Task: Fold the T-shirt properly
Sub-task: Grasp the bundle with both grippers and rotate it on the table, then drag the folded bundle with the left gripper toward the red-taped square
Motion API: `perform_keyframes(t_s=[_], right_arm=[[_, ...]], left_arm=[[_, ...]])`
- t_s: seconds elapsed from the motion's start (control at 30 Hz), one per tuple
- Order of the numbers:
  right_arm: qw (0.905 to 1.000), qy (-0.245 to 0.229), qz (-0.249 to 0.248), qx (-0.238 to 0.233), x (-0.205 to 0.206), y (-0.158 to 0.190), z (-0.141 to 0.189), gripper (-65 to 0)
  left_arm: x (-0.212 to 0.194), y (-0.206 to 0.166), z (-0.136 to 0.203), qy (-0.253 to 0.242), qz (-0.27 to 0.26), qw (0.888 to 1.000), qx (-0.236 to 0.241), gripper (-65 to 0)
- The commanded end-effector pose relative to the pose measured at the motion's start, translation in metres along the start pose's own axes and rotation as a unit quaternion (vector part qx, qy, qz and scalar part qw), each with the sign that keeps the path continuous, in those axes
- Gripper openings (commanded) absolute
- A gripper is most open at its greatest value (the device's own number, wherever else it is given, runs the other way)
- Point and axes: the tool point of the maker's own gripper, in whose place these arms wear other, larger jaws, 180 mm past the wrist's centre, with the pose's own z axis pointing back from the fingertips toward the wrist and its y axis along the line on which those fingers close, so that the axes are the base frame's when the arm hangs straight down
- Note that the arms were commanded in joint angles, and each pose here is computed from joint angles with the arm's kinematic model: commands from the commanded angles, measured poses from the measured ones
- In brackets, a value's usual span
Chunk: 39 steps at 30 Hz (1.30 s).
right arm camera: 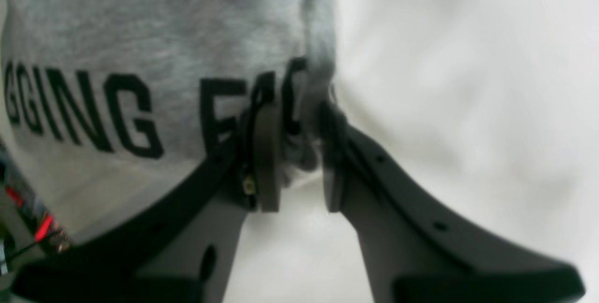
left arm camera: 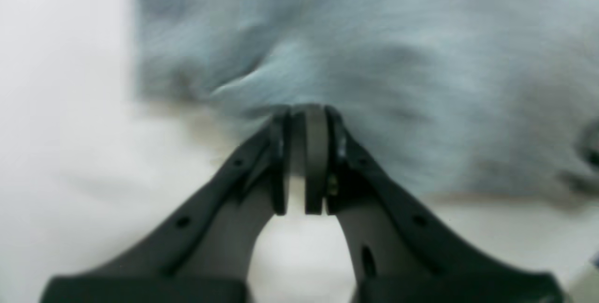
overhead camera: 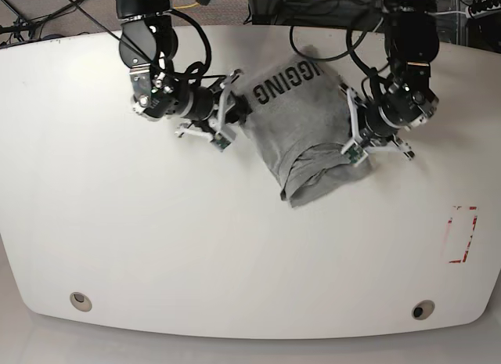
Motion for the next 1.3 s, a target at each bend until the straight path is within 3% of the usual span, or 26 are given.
perform_keyframes(t_s=[0.0, 0.2, 0.33, 0.4, 0.57, 0.63, 0.83, 1.03, 1.17, 1.27], right_arm=[[0.9986, -0.034, 0.019, 0.035, 0.023, 0.027, -0.006, -52.0], [0.9959, -0.061, 0.009, 0.067, 0.038, 0.058, -0.013, -52.0], [0.9948, -0.081, 0.021, 0.058, 0.052, 0.058, -0.004, -52.0], [0.9941, -0.090, 0.030, 0.051, 0.058, 0.057, 0.002, -52.0], [0.9943, -0.081, 0.066, 0.021, 0.053, 0.039, 0.020, -52.0], [0.9944, -0.076, 0.071, 0.014, 0.049, 0.034, 0.023, -52.0], [0.9948, -0.067, 0.076, 0.009, 0.044, 0.028, 0.026, -52.0], [0.9950, -0.064, 0.076, 0.008, 0.041, 0.027, 0.026, -52.0], [0.9950, -0.064, 0.076, 0.009, 0.041, 0.028, 0.026, -52.0], [0.9950, -0.064, 0.076, 0.009, 0.041, 0.028, 0.026, -52.0]], left_arm=[[0.007, 0.024, 0.002, -0.014, 0.013, 1.000, 0.024, -61.2], [0.015, 0.056, 0.018, -0.009, 0.023, 0.997, 0.069, -61.2], [0.016, 0.052, 0.028, -0.004, 0.017, 0.997, 0.077, -60.8], [0.014, 0.036, 0.023, -0.005, 0.028, 0.998, 0.060, -57.5], [0.014, 0.004, 0.018, -0.013, 0.055, 0.998, 0.030, -40.7], [0.020, -0.004, 0.018, -0.023, 0.061, 0.998, 0.023, -38.3], [0.049, -0.010, 0.017, -0.112, 0.170, 0.978, 0.043, -37.1], [0.074, -0.026, 0.019, -0.194, 0.225, 0.954, 0.052, -35.8], [0.070, -0.031, 0.013, -0.206, 0.268, 0.939, 0.068, -26.1], [0.055, -0.033, 0.001, -0.198, 0.299, 0.930, 0.081, -25.7]])
